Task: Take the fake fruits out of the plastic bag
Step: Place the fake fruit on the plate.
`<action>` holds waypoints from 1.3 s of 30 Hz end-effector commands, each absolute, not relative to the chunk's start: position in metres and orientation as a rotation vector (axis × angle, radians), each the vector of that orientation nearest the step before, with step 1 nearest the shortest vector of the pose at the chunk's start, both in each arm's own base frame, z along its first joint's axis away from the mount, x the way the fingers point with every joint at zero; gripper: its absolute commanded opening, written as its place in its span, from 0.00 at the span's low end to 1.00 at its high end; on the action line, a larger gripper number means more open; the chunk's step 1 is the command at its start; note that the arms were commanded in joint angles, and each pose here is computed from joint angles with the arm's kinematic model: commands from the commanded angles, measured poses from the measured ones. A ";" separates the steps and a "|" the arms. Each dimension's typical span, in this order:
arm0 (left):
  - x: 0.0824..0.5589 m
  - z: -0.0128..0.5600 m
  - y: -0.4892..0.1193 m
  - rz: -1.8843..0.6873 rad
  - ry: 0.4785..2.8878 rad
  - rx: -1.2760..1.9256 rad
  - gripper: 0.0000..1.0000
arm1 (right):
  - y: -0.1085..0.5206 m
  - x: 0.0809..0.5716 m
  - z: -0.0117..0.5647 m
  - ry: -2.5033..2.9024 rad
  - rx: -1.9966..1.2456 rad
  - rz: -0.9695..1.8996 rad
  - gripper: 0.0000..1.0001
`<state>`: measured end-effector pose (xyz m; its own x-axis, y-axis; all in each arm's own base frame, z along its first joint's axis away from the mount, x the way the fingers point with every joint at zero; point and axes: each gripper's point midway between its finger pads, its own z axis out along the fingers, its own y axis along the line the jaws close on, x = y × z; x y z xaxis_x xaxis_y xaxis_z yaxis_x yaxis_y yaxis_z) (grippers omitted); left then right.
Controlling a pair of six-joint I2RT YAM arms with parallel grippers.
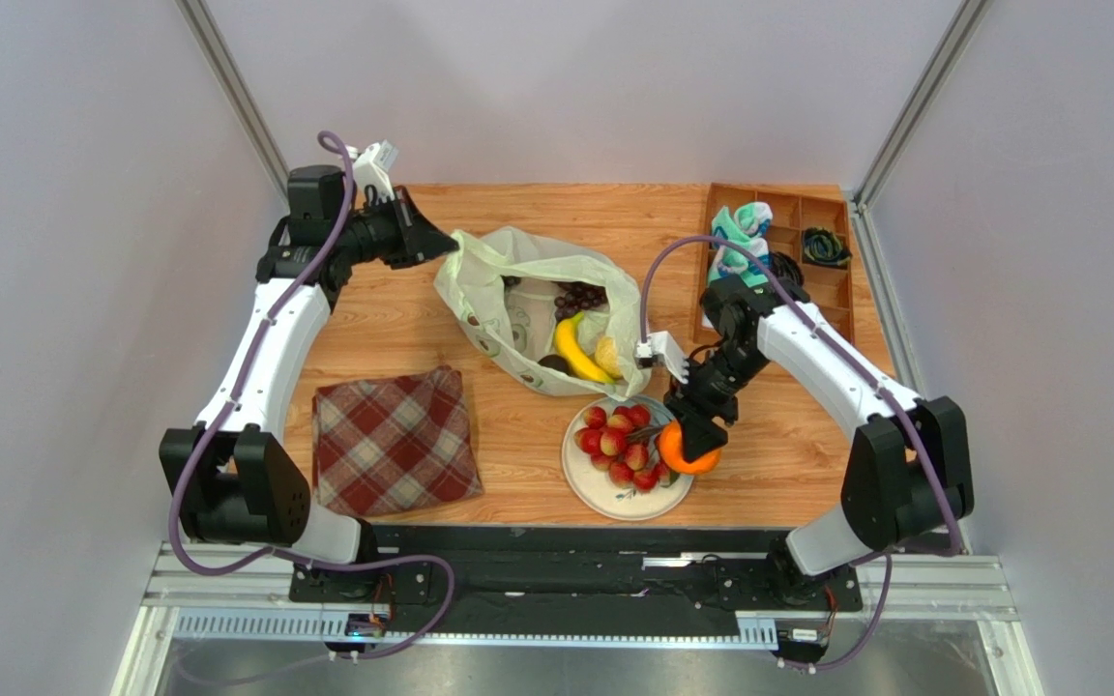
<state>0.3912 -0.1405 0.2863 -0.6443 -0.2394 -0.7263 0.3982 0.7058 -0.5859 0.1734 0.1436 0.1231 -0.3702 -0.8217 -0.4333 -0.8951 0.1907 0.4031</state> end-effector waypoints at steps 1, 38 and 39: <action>0.385 0.304 -0.142 -0.945 2.005 0.152 0.00 | 0.129 0.149 0.122 2.485 -1.701 1.067 0.34; 0.385 0.294 -0.140 -0.930 2.028 0.155 0.00 | 0.120 0.158 0.070 2.872 -1.529 1.159 0.28; 0.386 0.295 -0.140 -0.925 2.023 0.160 0.00 | 0.122 0.162 0.070 2.859 -1.519 1.163 0.28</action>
